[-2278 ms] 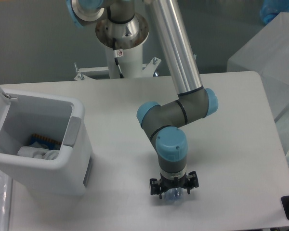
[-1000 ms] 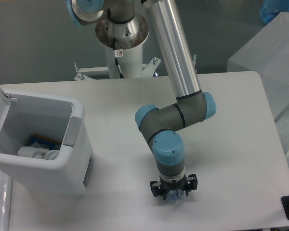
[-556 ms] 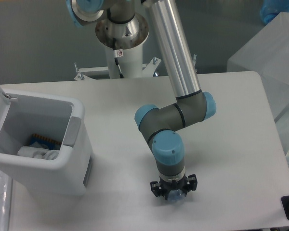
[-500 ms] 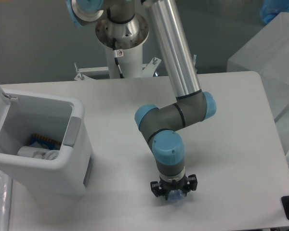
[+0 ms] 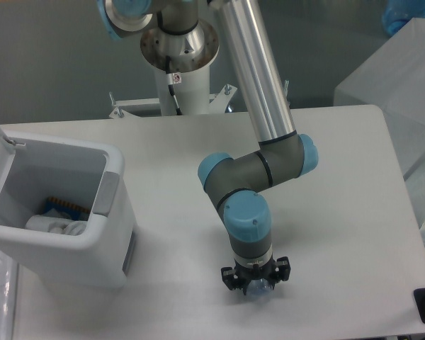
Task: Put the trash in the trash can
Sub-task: 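Lower the gripper around the bottle and close on it, then lift the bottle and carry it over the white bin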
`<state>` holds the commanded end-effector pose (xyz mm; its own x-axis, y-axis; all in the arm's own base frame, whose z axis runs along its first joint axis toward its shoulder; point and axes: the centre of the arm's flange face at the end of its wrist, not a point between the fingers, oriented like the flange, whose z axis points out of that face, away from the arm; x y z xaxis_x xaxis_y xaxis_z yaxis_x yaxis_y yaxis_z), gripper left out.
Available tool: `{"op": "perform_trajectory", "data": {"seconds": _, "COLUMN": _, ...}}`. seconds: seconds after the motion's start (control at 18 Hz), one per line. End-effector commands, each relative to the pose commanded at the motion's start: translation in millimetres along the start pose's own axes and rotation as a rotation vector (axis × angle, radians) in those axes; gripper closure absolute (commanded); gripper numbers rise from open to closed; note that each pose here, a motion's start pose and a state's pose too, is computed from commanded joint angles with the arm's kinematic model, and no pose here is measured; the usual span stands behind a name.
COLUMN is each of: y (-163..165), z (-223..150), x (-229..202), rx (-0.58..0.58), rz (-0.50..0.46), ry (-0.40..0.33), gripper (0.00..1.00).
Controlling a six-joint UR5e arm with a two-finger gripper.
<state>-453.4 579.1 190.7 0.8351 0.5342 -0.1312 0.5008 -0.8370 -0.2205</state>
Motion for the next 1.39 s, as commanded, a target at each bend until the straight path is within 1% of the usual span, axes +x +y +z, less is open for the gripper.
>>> {"op": "perform_trajectory", "data": {"seconds": 0.22, "y": -5.9, "z": -24.7, "x": -8.0, "rx": 0.041, "rz": -0.016, "ry": -0.001, "gripper": 0.37}}
{"op": "perform_trajectory", "data": {"seconds": 0.28, "y": -7.3, "z": -32.1, "x": -9.3, "rx": 0.056, "rz": -0.023, "ry": 0.012, "gripper": 0.37}}
{"op": "perform_trajectory", "data": {"seconds": 0.44, "y": -19.6, "z": -56.0, "x": -13.3, "rx": 0.128, "rz": -0.037, "ry": 0.094, "gripper": 0.37}}
{"op": "perform_trajectory", "data": {"seconds": 0.61, "y": -37.4, "z": -83.4, "x": -20.3, "rx": 0.198, "rz": -0.06, "ry": 0.125, "gripper": 0.37}}
{"op": "perform_trajectory", "data": {"seconds": 0.72, "y": -49.1, "z": -127.1, "x": -31.3, "rx": 0.28, "rz": -0.084, "ry": 0.149, "gripper": 0.37}}
{"op": "perform_trajectory", "data": {"seconds": 0.83, "y": -62.1, "z": -168.5, "x": -34.5, "rx": 0.368, "rz": -0.08, "ry": 0.195, "gripper": 0.37}}
{"op": "perform_trajectory", "data": {"seconds": 1.0, "y": -76.6, "z": -233.0, "x": -38.8, "rx": 0.484, "rz": -0.065, "ry": 0.205, "gripper": 0.37}}
{"op": "perform_trajectory", "data": {"seconds": 1.06, "y": -77.4, "z": -253.8, "x": -38.4, "rx": 0.515, "rz": -0.062, "ry": 0.203, "gripper": 0.37}}
{"op": "perform_trajectory", "data": {"seconds": 1.17, "y": -75.1, "z": -283.8, "x": -30.1, "rx": 0.55, "rz": -0.08, "ry": 0.218, "gripper": 0.37}}
{"op": "perform_trajectory", "data": {"seconds": 1.28, "y": -70.3, "z": -313.3, "x": -23.1, "rx": 0.579, "rz": -0.131, "ry": 0.233, "gripper": 0.37}}
{"op": "perform_trajectory", "data": {"seconds": 1.39, "y": -65.3, "z": -344.1, "x": -1.9, "rx": 0.609, "rz": -0.133, "ry": 0.25, "gripper": 0.37}}
